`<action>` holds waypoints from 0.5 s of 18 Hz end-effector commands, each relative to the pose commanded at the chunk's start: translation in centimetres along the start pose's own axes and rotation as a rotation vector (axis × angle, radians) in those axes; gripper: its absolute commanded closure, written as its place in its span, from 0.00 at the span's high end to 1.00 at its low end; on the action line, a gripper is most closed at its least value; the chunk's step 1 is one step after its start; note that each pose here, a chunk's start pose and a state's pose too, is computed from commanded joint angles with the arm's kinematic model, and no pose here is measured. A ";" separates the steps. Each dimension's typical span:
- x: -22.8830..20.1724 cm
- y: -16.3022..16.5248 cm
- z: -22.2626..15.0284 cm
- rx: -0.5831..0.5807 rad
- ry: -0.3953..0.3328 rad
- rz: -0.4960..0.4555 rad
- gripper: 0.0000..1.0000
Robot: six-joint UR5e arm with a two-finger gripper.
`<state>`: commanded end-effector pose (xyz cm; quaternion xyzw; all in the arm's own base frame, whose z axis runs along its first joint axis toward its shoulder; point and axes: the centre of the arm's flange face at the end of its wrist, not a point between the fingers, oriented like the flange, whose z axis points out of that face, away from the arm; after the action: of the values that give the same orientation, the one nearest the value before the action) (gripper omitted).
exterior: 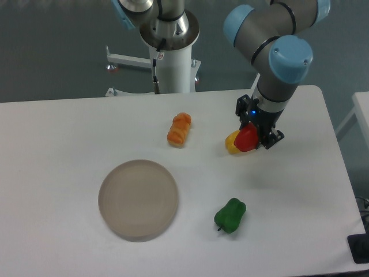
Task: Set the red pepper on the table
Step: 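Hold the red pepper in the gripper beside the yellow pepper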
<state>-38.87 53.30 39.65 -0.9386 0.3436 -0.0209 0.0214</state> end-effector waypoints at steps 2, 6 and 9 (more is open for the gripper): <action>0.0 0.1 0.0 -0.001 -0.002 0.000 0.26; -0.2 0.4 -0.6 -0.003 -0.007 -0.004 0.26; -0.4 1.7 -0.8 -0.001 -0.009 -0.010 0.26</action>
<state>-40.36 52.22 40.31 -0.9405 0.3388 -0.0165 0.0225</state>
